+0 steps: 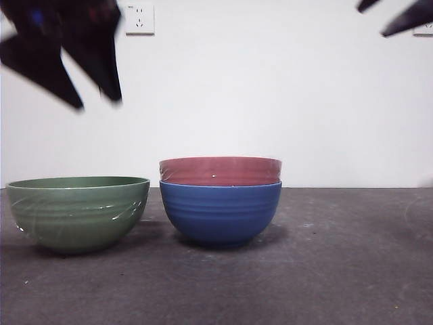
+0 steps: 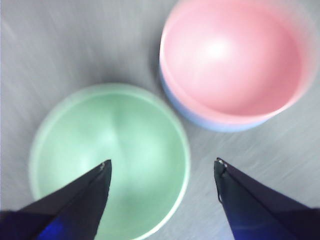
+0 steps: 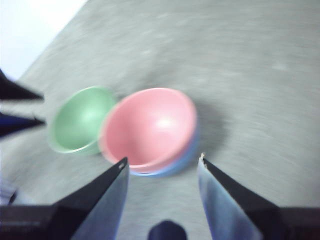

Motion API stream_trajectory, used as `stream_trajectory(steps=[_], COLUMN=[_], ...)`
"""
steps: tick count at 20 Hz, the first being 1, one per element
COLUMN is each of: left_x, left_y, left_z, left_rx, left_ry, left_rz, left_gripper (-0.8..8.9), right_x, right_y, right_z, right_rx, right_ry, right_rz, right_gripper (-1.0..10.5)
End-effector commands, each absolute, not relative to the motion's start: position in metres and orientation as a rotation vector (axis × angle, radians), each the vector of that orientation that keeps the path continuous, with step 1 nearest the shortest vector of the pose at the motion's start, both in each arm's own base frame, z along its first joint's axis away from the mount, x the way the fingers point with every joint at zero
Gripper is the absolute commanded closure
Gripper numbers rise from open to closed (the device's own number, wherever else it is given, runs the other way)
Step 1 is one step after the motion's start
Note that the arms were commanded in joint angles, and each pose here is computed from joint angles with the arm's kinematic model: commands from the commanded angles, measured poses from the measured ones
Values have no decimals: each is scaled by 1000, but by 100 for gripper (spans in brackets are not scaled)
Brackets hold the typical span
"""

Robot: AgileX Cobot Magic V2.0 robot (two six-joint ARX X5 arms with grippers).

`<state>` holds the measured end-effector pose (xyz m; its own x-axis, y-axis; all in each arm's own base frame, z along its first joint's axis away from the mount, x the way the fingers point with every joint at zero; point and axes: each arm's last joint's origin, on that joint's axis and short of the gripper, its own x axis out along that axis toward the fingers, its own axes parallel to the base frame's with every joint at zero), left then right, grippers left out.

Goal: Pick up the green bowl on the top,put the green bowl on the left,pick up the red bowl in the middle,put the red bowl on the right

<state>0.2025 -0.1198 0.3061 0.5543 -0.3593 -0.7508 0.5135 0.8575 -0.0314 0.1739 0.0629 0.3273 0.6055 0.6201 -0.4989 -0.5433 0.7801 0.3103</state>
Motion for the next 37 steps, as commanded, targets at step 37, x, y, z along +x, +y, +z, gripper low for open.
stream_trajectory(steps=[37], left_x=[92], left_y=[-51], left_z=[376], left_rx=[10], left_ry=[459], left_rz=[-404], left_gripper=[468], right_x=[245], right_y=[256], right_z=[257], right_rx=[-696], right_ry=[961], right_rz=[962], right_gripper=[955])
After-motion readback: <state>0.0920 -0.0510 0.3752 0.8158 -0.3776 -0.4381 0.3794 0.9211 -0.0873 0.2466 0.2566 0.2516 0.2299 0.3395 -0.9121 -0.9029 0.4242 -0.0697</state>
